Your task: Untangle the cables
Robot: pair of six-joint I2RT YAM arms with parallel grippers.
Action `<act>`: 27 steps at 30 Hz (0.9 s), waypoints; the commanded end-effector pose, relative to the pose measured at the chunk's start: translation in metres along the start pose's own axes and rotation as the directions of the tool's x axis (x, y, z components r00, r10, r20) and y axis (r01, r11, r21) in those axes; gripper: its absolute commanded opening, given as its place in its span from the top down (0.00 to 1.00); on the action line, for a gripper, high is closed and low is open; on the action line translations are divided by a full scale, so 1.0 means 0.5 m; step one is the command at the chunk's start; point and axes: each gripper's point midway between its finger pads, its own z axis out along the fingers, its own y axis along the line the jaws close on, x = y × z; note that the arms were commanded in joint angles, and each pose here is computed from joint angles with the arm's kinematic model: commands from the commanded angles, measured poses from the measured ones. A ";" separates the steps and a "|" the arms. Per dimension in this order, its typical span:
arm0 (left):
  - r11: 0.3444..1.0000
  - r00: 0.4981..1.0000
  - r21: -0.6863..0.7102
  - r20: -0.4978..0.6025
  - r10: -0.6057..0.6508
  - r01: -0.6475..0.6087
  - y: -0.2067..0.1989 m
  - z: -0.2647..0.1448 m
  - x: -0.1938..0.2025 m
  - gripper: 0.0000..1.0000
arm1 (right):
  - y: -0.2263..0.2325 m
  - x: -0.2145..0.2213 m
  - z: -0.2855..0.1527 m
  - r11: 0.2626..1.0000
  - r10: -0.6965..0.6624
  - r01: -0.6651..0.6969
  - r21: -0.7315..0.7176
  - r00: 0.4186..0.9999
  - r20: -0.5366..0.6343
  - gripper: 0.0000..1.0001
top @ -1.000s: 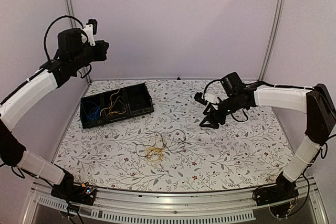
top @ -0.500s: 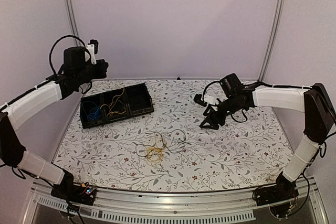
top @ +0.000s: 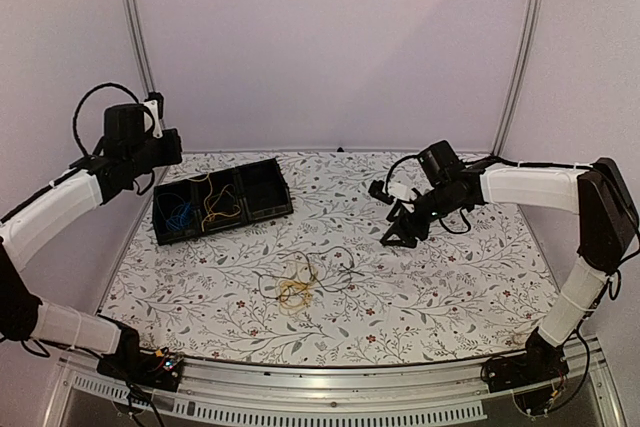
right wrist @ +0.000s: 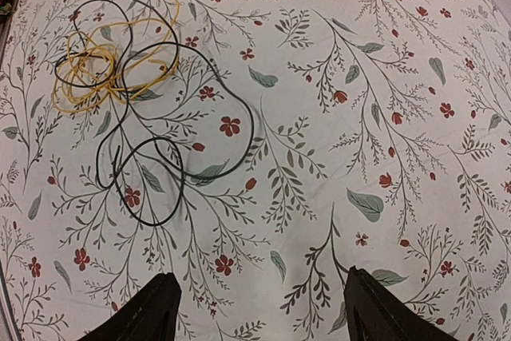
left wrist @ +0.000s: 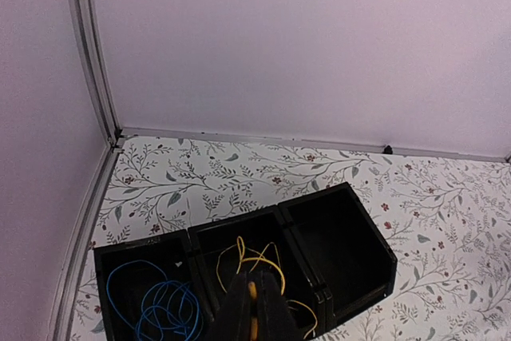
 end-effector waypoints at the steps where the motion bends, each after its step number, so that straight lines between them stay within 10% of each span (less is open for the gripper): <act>1: 1.000 0.995 -0.011 -0.096 0.000 -0.001 0.014 0.029 0.058 1.00 | 0.004 0.018 0.009 1.000 0.006 -0.006 -0.018 1.000 -0.026 0.25; 27: 0.999 0.914 0.022 -0.403 0.049 -0.045 -0.063 0.295 0.300 1.00 | 0.008 0.036 0.020 0.999 0.005 -0.007 -0.036 0.998 -0.065 0.24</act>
